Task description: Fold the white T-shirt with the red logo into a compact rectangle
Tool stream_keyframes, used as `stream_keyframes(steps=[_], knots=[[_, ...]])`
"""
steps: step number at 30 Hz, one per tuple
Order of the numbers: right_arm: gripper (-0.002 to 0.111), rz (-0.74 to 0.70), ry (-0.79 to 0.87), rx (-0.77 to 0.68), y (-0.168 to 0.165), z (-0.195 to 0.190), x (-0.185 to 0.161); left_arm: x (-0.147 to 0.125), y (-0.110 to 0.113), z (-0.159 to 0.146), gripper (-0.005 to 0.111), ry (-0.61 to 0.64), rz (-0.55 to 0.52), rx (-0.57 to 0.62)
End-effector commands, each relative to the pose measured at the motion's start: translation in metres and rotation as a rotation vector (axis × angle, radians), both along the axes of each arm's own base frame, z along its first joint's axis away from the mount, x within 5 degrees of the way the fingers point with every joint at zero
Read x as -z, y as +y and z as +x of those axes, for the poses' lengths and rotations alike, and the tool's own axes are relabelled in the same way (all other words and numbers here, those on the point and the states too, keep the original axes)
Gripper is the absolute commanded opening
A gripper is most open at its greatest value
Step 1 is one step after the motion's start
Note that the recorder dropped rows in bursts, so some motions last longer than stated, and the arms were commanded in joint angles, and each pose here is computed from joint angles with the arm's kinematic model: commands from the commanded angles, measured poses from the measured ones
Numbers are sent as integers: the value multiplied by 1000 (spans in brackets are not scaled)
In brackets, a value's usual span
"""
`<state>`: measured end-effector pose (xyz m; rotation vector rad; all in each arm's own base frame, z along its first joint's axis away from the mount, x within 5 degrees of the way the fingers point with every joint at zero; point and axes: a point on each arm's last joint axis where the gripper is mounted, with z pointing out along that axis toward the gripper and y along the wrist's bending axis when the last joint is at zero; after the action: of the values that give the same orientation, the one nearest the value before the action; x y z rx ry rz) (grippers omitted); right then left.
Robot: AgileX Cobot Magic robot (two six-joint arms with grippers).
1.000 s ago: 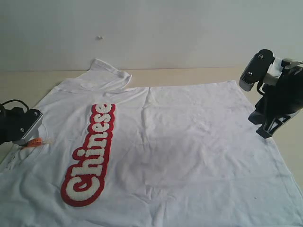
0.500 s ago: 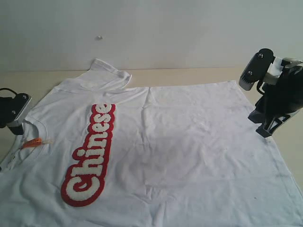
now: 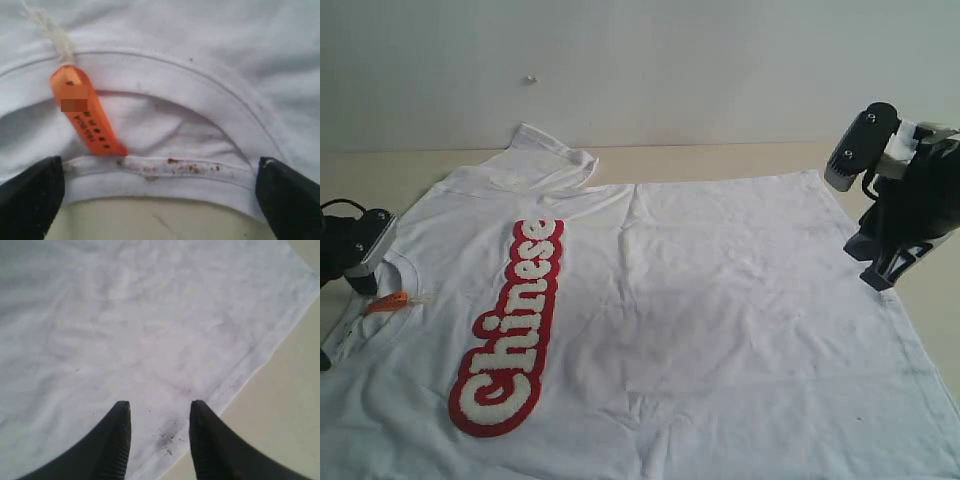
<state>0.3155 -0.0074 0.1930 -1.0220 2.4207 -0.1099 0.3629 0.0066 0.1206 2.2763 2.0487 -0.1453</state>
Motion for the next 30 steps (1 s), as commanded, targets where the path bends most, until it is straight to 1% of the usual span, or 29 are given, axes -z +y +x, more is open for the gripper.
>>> stream_keyframes(steps=[1,3,8,13,15,16,19,20,26,30], knots=[[39,-2,-4,4,-1,1,2,-16,0,7,104,-50,4,-3],[39,-2,-6,5,-2,1,2,-14,0,7,104,-47,4,-3],[39,-3,-8,6,-2,1,2,0,1,7,104,-7,8,-23],[39,-1,-1,4,-1,1,2,3,2,13,104,-56,17,-91],[39,-1,-1,4,-1,1,2,4,2,13,104,-53,17,-93],[39,-1,-1,4,-1,1,2,6,2,12,104,-38,17,-88],[39,-1,-1,4,-1,1,2,11,3,5,104,42,28,-8],[39,-1,-1,4,-1,1,2,13,3,4,104,59,35,-1],[39,0,1,3,-1,1,2,15,4,2,104,78,46,11],[39,0,1,3,-1,1,2,16,5,4,104,54,50,10]])
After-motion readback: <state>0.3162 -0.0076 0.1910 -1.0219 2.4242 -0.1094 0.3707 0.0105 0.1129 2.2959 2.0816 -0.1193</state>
